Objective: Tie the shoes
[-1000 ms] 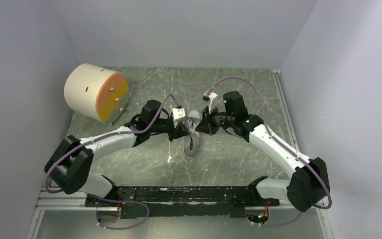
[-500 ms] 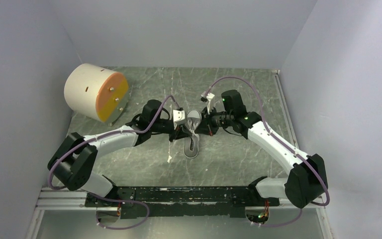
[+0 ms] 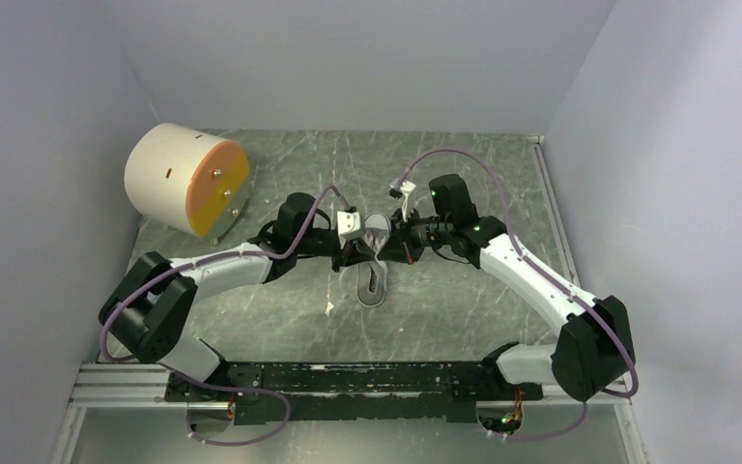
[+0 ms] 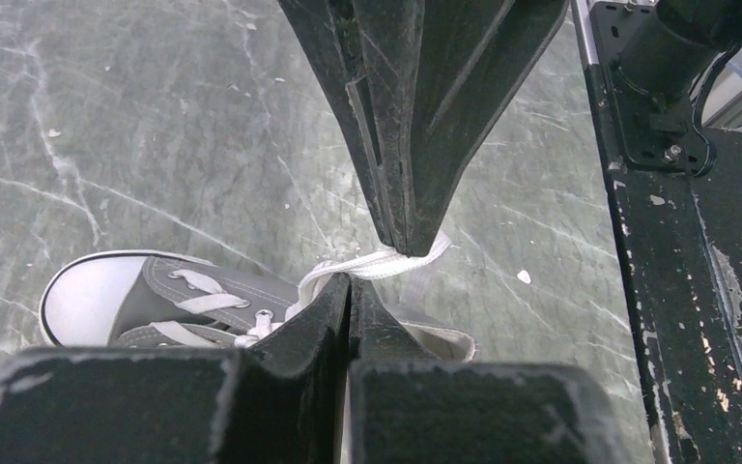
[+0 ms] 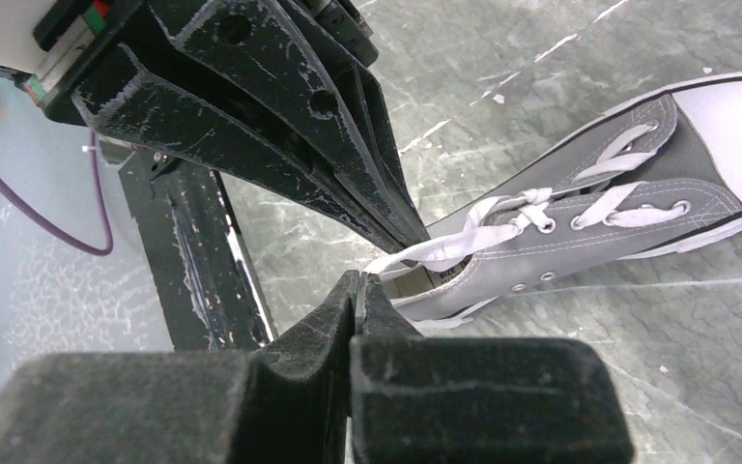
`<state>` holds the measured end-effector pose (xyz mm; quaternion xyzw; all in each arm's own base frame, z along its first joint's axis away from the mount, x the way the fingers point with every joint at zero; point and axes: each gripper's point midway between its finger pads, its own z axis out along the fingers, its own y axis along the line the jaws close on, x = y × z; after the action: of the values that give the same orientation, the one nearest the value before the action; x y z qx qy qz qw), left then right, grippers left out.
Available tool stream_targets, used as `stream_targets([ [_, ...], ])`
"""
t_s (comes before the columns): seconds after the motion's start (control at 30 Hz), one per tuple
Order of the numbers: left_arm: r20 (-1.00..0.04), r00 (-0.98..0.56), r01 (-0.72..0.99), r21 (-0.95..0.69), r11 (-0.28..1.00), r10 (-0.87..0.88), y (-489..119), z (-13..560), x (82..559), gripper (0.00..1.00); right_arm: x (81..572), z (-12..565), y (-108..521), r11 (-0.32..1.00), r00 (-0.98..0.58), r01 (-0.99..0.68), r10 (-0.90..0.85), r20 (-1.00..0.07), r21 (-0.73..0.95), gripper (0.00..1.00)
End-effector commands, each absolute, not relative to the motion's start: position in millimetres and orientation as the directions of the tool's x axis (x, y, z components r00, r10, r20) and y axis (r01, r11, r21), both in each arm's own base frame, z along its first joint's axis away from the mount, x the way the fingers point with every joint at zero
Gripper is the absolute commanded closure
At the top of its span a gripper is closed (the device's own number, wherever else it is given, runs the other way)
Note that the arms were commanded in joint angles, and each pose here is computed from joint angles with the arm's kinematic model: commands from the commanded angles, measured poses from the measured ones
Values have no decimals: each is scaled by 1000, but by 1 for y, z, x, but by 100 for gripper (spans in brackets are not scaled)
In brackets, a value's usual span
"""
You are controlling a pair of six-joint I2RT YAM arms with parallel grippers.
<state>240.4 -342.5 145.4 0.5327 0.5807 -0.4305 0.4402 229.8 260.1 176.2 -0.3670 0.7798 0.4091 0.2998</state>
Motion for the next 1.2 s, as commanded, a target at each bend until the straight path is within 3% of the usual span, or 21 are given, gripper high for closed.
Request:
stream_targets([
  [0.0,-976,12,998,26,61,220,-344,149,246,95,241,177,256,451,-557,-801,-323,-765,393,100],
  [0.1,-973,20,997,35,63,230,-342,147,245,95,251,176,249,514,-557,-781,-314,-769,355,100],
  [0.87,-977,107,992,118,52,187,-345,171,249,95,249,157,249,502,-615,-767,-397,-681,400,100],
  [1.17,-991,27,997,37,74,127,-348,175,249,95,252,161,261,460,-602,-779,-361,-712,425,100],
])
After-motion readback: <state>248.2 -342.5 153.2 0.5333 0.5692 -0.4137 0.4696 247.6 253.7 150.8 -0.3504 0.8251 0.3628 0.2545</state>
